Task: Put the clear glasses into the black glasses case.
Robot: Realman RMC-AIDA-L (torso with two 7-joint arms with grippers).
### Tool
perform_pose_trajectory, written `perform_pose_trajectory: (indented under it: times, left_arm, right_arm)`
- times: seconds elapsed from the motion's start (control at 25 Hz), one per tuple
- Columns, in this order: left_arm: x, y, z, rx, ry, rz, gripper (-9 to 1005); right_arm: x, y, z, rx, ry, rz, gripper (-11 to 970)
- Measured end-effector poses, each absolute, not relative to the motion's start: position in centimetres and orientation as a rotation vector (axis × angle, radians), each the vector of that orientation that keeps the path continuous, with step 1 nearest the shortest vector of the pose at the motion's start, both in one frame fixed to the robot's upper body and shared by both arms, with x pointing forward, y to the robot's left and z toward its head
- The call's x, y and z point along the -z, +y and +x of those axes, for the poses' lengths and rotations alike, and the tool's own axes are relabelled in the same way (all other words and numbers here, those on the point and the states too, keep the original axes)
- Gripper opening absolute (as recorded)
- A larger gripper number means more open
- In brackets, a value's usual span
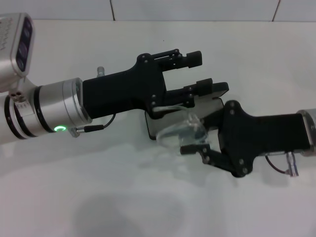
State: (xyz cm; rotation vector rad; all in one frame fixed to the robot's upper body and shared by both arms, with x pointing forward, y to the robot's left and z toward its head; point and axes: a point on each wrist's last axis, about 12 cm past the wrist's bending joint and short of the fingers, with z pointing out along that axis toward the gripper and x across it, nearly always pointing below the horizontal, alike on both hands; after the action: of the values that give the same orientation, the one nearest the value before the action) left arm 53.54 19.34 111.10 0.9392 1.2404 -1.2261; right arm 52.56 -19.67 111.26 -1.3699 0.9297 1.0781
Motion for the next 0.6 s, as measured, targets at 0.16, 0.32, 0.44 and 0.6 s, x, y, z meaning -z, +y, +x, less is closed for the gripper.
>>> perform_pose_trajectory:
  times: [0.16,0.32,0.44,0.6]
  left_arm:
    - [-111.07,19.33,53.51,1.227,1.242,0.944,600]
    - [-111.03,19.33,53.47,1.228,1.243,0.946,600]
    - [-111.01,19.37,53.46,1.227,1.244,0.946,600]
    - [-110.98,19.44,53.43,1.226,1.246,0.945,600]
  right_arm:
    - [-111.12,-19.65,52.78,-1.064,0.955,-1.363,123]
    - [-111.06,-19.58,52.78,-1.064,0.958,-1.364,124]
    - [-111.11,-19.54,52.83,-1.063,0.957,-1.366,123]
    - [-111.08,-19.54,52.91,-1.057,0.962,-1.366,121]
